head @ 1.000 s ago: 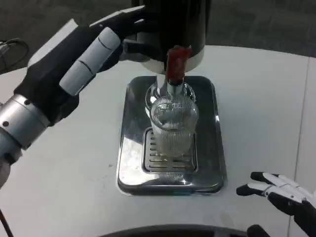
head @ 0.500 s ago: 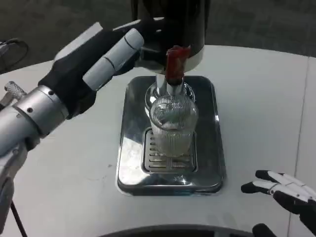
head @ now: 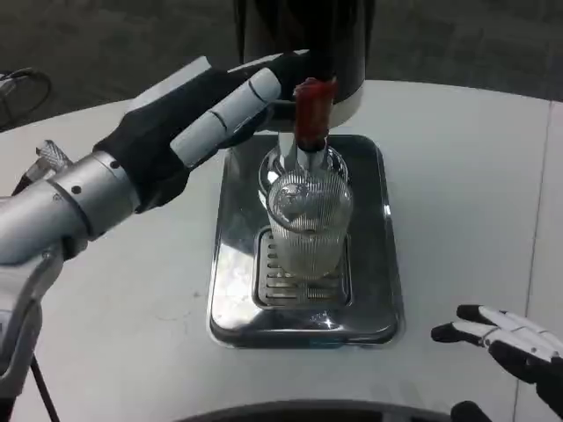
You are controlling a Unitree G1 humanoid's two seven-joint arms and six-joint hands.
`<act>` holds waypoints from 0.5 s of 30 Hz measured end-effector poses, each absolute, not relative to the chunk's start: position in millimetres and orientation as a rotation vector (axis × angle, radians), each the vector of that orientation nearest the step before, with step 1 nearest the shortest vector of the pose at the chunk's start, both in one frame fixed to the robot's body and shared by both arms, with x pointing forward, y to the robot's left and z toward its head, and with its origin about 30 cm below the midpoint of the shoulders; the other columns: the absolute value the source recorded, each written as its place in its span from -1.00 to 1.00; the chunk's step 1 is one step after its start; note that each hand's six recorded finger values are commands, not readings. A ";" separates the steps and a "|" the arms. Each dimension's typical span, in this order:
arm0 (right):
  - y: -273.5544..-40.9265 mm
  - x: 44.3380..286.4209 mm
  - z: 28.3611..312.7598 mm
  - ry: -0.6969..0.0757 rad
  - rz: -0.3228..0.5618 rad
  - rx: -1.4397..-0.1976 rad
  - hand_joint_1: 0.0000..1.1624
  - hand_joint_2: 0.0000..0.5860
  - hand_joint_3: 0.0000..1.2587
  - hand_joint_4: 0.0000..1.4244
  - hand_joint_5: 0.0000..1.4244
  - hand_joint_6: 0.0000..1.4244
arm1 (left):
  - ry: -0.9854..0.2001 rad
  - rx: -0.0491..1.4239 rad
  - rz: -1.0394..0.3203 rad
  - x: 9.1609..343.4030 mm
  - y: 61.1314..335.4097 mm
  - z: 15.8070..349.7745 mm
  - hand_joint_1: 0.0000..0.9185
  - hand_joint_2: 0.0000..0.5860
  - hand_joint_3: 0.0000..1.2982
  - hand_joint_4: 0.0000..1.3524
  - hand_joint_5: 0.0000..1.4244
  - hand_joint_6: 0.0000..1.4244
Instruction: Grasp the cup under the faucet to collect the drink, then remove the cup.
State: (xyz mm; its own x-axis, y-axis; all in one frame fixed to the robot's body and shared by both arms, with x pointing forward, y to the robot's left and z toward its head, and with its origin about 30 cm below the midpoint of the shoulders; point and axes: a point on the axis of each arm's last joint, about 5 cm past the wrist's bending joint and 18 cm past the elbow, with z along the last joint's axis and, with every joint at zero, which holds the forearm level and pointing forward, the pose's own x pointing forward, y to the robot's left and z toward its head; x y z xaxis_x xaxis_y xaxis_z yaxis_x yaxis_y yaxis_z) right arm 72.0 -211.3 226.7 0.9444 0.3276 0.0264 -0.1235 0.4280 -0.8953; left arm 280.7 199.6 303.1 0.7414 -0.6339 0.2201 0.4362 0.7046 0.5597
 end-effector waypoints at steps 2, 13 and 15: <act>-211.3 72.3 227.1 -0.212 0.284 -1.098 -0.41 0.68 -0.67 -0.90 -0.91 -0.75 | -0.425 0.508 -0.635 282.9 195.3 305.5 -1.00 -0.39 -0.74 -0.84 -0.66 -0.78; -210.9 72.4 226.8 -0.211 0.287 -1.096 -0.42 0.71 -0.67 -0.90 -0.91 -0.75 | -0.472 0.489 -0.655 287.2 188.8 312.9 -1.00 -0.36 -0.66 -0.75 -0.59 -0.69; -211.0 73.0 227.0 -0.212 0.283 -1.094 -0.43 0.71 -0.67 -0.90 -0.91 -0.75 | -0.469 0.483 -0.667 289.9 186.1 312.1 -1.00 -0.36 -0.66 -0.75 -0.59 -0.69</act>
